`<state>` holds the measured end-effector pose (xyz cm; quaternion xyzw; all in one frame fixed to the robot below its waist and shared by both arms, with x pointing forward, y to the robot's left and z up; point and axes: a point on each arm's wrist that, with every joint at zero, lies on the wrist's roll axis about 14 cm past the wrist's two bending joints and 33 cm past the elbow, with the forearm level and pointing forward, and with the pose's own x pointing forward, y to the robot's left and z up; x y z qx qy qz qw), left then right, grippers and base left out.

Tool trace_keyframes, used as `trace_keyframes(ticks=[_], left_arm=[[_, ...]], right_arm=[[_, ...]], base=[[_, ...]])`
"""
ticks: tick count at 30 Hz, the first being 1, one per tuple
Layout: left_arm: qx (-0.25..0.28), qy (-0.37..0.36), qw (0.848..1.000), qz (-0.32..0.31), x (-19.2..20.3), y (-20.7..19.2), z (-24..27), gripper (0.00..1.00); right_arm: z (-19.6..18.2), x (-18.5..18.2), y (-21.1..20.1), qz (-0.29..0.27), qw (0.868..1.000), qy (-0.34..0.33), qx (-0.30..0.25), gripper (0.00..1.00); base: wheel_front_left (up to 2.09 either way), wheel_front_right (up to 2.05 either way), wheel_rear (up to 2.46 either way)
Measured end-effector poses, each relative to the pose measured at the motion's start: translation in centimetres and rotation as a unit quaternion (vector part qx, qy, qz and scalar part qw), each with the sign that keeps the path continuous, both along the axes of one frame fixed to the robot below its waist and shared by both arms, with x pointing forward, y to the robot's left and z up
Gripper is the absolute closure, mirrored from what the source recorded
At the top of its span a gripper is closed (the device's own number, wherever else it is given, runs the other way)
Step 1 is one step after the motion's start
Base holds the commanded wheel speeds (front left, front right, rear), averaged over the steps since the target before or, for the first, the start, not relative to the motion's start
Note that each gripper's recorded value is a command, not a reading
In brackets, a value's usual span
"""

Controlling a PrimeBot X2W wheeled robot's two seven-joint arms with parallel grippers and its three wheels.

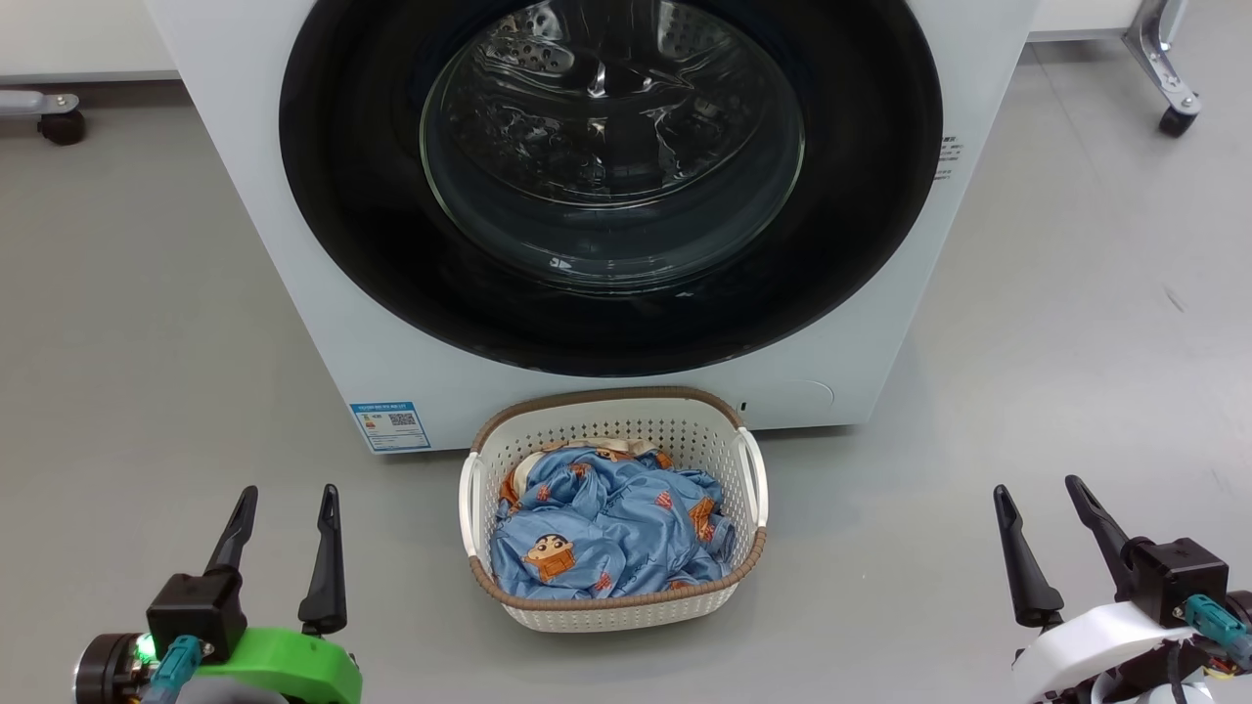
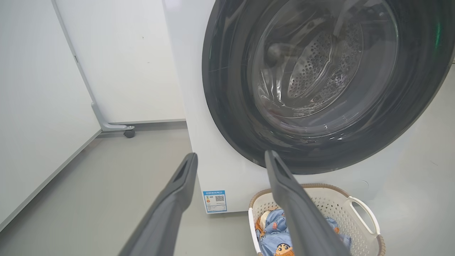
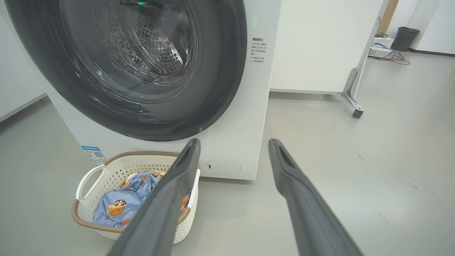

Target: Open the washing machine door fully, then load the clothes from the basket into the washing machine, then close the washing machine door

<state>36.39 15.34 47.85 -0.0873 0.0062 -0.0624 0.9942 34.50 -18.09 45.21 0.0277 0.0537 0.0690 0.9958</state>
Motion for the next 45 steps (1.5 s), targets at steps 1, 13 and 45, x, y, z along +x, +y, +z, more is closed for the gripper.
trace_keyframes(ticks=[1, 13, 45], left_arm=[[0.0, 0.0, 1.0, 0.0, 0.0, -0.01, 0.0, 0.0], [0.0, 0.001, 1.0, -0.002, 0.16, -0.12, -0.1, 0.0], [-0.003, -0.006, 1.0, 0.011, 0.74, 0.59, 0.3, 0.0]], right_arm=[[0.0, -0.01, 0.0, 0.0, 1.0, 0.0, 0.0, 0.0], [-0.15, -0.09, -0.12, -0.003, 1.0, 0.002, 0.001, 0.0], [-0.32, 0.28, -0.16, -0.005, 1.0, 0.005, 0.003, 0.0]], base=[[0.18, 0.32, -0.5], [0.36, 0.46, -0.81], [0.71, 0.71, -1.41]])
